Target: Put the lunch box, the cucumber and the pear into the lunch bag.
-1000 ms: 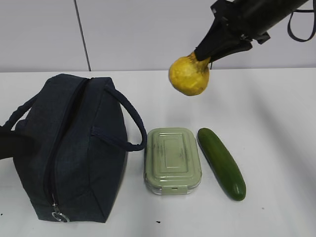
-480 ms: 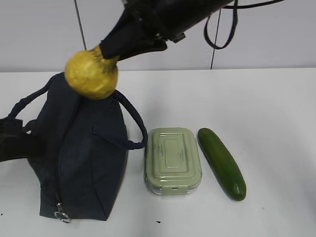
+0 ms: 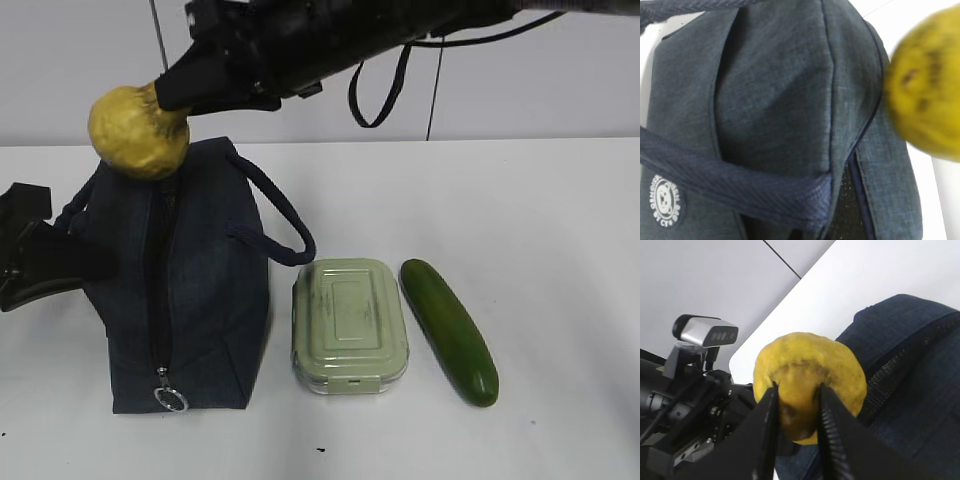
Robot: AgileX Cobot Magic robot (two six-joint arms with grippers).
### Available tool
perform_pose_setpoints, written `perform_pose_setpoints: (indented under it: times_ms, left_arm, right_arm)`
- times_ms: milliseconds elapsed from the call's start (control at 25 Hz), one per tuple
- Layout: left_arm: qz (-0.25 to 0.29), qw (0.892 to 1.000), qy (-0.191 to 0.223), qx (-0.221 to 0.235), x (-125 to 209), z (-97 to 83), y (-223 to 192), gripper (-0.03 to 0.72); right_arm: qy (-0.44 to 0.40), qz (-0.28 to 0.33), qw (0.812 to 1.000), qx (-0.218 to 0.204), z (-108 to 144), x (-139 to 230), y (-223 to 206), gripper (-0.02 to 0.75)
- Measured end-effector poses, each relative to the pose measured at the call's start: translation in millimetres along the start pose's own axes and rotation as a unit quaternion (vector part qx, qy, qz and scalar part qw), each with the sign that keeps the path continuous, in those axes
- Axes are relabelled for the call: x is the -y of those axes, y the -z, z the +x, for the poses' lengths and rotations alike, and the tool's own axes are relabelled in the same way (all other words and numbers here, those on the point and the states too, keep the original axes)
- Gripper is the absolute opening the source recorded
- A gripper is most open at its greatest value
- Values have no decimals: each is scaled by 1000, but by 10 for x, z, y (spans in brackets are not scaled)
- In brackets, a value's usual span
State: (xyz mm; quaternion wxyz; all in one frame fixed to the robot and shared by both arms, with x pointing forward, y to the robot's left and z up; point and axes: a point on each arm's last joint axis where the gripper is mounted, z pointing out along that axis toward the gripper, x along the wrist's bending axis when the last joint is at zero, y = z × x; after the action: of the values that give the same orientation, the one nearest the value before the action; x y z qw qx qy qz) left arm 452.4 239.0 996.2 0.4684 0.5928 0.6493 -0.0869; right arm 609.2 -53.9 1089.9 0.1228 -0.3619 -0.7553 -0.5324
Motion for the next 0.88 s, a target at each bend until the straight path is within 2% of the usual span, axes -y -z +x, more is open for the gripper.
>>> perform_pose_setpoints:
  times_ms: [200,320,480,640,720,880]
  left_arm:
    - [4,1000,-5,-2,7,4,0,-17]
    - [8,1000,-11,-4,14,7,0,-17]
    - [8,1000,-11,-4,13,6,1,-17]
    - [8,1000,-11,-4,13,6,1,-17]
    - [8,1000,-11,-4,13,6,1,-17]
    - [8,1000,-11,-4,13,6,1,-17]
  right_arm:
    - [-11,5,1000,27,-291,111,-206,186]
    - [4,16,998,62,-443,175,-275,186]
    - [20,15,996,91,-516,180,-285,186]
    - [24,9,995,101,-533,169,-282,195]
    - [22,11,995,101,-548,180,-293,220]
    - [22,15,994,102,-575,200,-314,359]
